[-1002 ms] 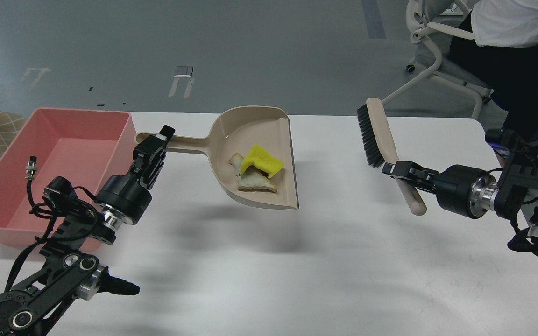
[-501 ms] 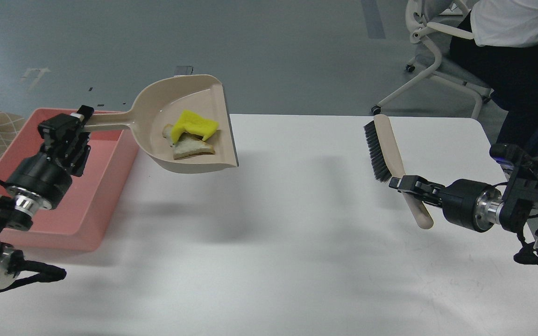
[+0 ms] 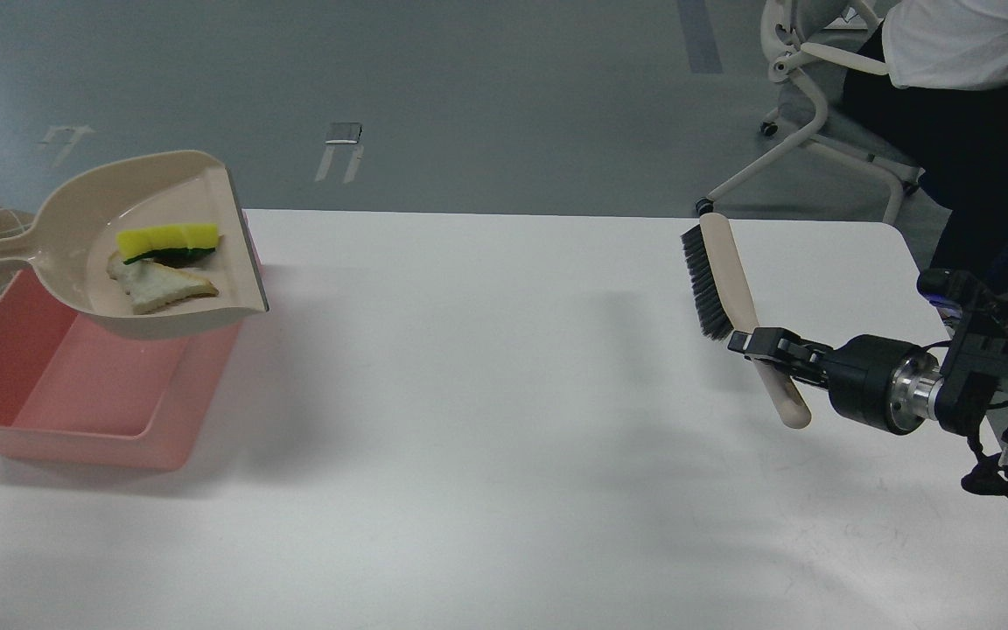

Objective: Sweep and dump garbage into bin
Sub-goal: 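Lift the loaded dustpan with the left gripper over the pink bin, then tip the dustpan with the left gripper to dump contents into the bin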

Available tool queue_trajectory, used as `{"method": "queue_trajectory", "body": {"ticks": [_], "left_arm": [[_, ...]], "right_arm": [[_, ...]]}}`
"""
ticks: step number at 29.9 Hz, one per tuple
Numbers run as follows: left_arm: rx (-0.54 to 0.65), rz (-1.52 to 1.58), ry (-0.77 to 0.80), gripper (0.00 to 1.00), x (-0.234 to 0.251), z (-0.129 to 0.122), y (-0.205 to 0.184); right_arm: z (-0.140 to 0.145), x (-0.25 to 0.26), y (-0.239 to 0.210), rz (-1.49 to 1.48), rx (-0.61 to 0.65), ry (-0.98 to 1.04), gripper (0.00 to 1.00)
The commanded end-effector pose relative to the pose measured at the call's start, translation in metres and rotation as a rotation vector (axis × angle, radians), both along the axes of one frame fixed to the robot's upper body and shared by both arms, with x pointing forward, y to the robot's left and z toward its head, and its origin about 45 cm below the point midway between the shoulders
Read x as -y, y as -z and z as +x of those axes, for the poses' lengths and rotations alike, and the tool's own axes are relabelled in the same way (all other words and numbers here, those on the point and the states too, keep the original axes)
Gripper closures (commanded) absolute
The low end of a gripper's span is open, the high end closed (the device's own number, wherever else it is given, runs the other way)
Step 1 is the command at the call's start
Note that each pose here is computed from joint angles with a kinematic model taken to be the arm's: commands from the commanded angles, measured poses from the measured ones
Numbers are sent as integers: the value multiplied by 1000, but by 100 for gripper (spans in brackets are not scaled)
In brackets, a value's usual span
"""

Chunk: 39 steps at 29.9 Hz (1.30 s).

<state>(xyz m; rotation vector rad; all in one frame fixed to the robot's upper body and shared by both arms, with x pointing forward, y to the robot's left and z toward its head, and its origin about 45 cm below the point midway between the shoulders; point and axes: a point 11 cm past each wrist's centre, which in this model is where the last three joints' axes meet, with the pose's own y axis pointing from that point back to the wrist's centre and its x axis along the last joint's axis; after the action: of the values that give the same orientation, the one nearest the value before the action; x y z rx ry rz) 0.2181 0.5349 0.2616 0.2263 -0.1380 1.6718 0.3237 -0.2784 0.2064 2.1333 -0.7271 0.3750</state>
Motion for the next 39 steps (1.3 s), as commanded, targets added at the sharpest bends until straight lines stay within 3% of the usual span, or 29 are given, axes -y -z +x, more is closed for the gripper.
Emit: {"method": "queue_trajectory", "body": {"ticks": [1,18,39], "left_arm": [[-13,4,-38,97,-14,-6,3],[-99,109,-171,97,-77,-28,4],[-74,509,4,97,-74,-2,-52]], "right_arm": [[-1,-1,1,2,-3,-1,100],[-2,3,1,19,0,17,100],[-3,-2,1,52,3,25,100]]}}
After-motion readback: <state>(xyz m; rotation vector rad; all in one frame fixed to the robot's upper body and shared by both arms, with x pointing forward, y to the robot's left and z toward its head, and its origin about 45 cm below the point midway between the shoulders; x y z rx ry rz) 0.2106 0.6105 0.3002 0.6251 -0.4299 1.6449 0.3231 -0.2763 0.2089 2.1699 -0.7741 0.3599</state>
